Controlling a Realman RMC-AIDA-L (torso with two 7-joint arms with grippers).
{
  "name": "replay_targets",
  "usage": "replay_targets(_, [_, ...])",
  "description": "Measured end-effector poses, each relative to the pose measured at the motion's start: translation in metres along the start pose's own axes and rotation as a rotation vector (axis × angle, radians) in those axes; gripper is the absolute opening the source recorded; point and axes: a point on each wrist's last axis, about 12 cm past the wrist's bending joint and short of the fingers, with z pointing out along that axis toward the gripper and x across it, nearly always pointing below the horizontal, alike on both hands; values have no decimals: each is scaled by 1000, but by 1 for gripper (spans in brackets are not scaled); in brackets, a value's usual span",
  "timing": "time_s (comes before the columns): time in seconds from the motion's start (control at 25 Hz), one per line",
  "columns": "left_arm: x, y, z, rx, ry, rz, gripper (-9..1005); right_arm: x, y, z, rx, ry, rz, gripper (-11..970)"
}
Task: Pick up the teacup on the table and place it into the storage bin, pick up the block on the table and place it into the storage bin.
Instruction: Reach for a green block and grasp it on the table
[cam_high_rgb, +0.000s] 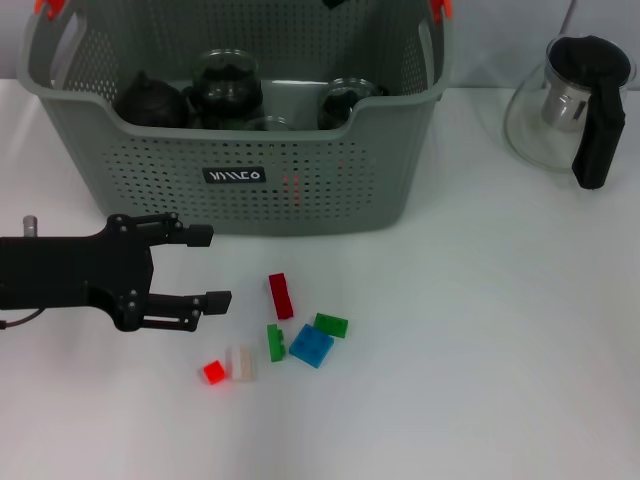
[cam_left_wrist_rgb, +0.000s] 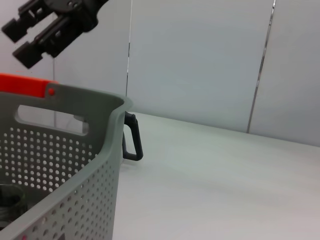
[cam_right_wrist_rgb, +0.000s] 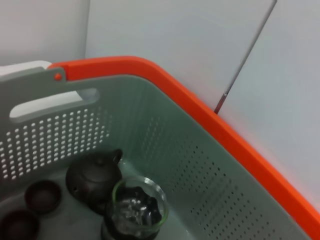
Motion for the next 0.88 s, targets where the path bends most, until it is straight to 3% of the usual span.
replay_targets(0.28, [0, 0, 0, -1, 1, 0, 847, 8, 18, -44, -108, -36, -39, 839])
replay_targets(0.4, [1, 0, -1, -2, 2, -1, 847, 23, 30, -64, -168, 35, -58, 934])
replay_targets(0.48, [1, 0, -1, -3, 2, -1, 847, 36, 40, -72, -233, 123, -72, 931])
replay_targets(0.68, [2, -1, -2, -4, 3, 2, 847, 69, 70, -68, -383, 306, -90, 927])
replay_targets(0.88, [2, -1, -2, -4, 4, 3, 847, 91, 97, -38, -429, 411, -125, 927])
